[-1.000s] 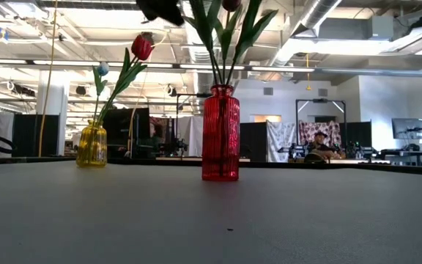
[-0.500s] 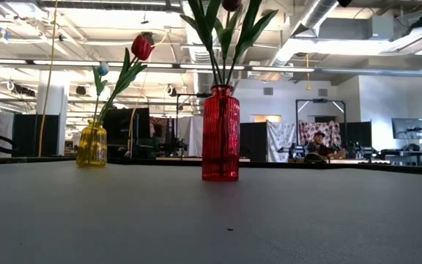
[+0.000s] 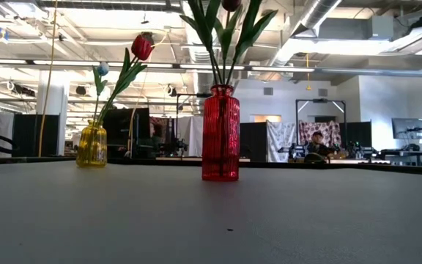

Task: Sort flowers into vase by color
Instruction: Return to Home Position

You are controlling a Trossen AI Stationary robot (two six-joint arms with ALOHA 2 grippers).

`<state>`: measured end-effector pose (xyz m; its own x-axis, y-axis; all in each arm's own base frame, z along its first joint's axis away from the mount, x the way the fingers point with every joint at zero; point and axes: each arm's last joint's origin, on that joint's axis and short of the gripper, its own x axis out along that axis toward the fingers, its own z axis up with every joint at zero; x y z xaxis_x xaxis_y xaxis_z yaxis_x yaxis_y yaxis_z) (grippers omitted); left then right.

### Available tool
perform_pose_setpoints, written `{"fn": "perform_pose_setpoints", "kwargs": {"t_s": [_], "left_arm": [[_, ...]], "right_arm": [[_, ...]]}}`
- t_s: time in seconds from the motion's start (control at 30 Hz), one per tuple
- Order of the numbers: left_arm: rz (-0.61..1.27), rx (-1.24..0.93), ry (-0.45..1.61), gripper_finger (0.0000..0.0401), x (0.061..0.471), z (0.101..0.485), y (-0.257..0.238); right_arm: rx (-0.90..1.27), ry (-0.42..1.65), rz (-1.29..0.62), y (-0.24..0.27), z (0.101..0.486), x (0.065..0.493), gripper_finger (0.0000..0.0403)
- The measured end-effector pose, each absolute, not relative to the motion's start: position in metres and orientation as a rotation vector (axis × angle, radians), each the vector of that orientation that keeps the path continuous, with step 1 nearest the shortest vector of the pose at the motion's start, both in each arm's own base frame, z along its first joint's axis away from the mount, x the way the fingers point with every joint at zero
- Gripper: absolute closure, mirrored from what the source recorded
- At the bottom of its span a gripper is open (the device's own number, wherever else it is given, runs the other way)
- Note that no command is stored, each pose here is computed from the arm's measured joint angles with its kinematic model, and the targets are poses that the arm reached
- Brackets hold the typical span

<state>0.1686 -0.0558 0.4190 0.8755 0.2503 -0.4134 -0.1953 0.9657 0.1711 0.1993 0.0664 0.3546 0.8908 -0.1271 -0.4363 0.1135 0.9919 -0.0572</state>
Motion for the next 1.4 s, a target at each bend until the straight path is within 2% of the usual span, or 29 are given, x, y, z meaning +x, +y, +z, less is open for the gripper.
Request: {"fn": "perform_pose_setpoints", "kwargs": {"t_s": [0.37,0.77,0.97,1.4], "left_arm": [[0.365,0.087,0.316,0.0241,0.107,0.412,-0.025],[0.448,-0.004,0.184,0.0241,0.065,0.360,-0.005],[0.441,-0.055,0.113,0.0241,0.056,0.332,-0.001],[0.405,-0.125,0.028,0.0241,0.060,0.281,-0.003]], "right_arm": [[-0.009,0.401,-0.225,0.031,0.373,0.161,0.0285],[-0.016,0.424,-0.249,0.022,0.374,0.139,0.0285],[-0.017,0.421,-0.281,0.018,0.347,0.131,0.0285],[0.127,0.272,-0.328,0.005,0.292,0.094,0.0285]]}}
